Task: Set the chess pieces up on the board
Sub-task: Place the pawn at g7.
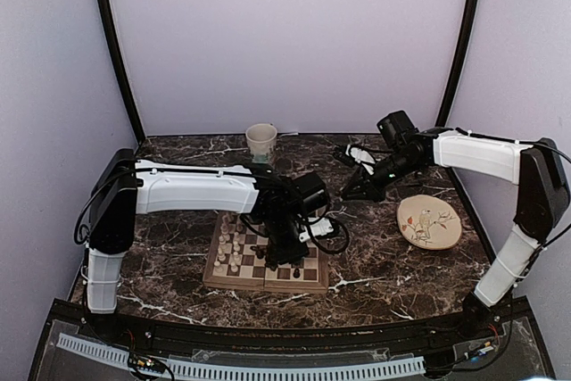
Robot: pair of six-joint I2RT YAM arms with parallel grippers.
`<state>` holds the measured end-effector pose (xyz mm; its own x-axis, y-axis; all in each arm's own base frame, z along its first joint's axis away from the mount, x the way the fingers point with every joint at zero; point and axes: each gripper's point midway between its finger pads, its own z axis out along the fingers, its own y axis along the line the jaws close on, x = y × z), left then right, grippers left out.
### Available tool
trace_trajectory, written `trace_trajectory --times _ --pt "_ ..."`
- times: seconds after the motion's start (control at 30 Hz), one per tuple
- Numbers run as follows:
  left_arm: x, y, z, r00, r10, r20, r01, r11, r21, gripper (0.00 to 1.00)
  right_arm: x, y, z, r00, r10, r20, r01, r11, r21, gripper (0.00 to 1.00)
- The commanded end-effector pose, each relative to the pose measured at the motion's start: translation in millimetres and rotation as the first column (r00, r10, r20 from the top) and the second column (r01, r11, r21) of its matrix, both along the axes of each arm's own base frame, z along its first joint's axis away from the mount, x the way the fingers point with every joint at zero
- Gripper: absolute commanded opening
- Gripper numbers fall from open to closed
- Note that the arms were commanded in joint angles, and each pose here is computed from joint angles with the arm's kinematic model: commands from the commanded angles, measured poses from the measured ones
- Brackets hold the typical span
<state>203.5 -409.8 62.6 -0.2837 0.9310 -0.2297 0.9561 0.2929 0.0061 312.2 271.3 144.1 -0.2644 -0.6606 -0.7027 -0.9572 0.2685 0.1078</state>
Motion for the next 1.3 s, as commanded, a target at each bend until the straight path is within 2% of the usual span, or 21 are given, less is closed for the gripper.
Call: trace_trajectory --times 0.0,0.1,0.17,0.43,0.6,0.73,0.8,0.87,0.97,1.13,1.17,1.27 --pt "1.6 -3.1 2.5 1.0 -0.01 0.007 0.01 1.0 -0.001 0.04 1.5 -0.9 5.6 0.999 0.006 0.034 -0.007 1.0 0.012 0.04" --pt "1.2 -2.9 1.3 1.0 -0.008 0.001 0.008 1.0 0.002 0.07 1.4 -0.6 5.4 0.999 0.007 0.033 -0.008 1.0 0.013 0.04" --pt "0.7 -3.9 2.0 1.0 -0.008 -0.001 0.008 1.0 -0.001 0.14 1.6 -0.8 5.5 0.999 0.007 0.034 -0.008 1.0 0.014 0.04" --pt "1.7 -5.8 7.2 1.0 0.002 -0.001 -0.002 1.0 -0.009 0.28 1.3 -0.5 5.9 0.999 0.008 0.033 -0.008 1.0 0.014 0.04" --pt "13.0 -7.1 28.3 0.998 0.029 0.064 -0.028 0.999 -0.026 0.35 1.4 1.0 8.0 1.0 0.006 0.025 -0.006 1.0 0.024 0.04" --pt "13.0 -7.1 63.1 0.994 0.02 0.103 -0.01 0.995 -0.096 0.4 2.6 3.1 18.3 1.0 0.005 0.017 -0.006 0.999 0.036 0.04" --pt "5.2 -7.7 88.4 0.993 -0.015 0.115 0.035 0.984 -0.177 0.42 0.9 6.5 29.4 1.0 0.01 0.002 -0.01 0.998 0.058 0.04" --pt "4.6 -5.4 108.0 0.983 -0.036 0.181 0.081 0.964 -0.252 0.43 -0.9 11.2 46.2 1.0 0.022 -0.007 -0.022 0.995 0.094 0.04" --pt "7.9 2.6 133.5 0.937 -0.055 0.345 0.179 0.924 -0.339 0.45 -7.7 18.3 63.6 0.999 0.047 -0.025 -0.043 0.989 0.14 0.04" --pt "-3.7 16.9 154.0 0.807 -0.125 0.577 0.412 0.819 -0.399 0.5 -43.8 38.6 68.4 0.981 0.17 -0.088 -0.155 0.976 0.154 0.04" --pt "-2.7 15.0 165.1 0.77 -0.1 0.63 0.449 0.786 -0.425 0.53 -53.8 43.6 67.4 0.973 0.204 -0.107 -0.186 0.971 0.152 0.04" --pt "-1.5 15.5 181.3 0.707 -0.057 0.704 0.5 0.745 -0.441 0.61 -77.8 56.9 62.2 0.948 0.28 -0.153 -0.258 0.955 0.147 0.04"
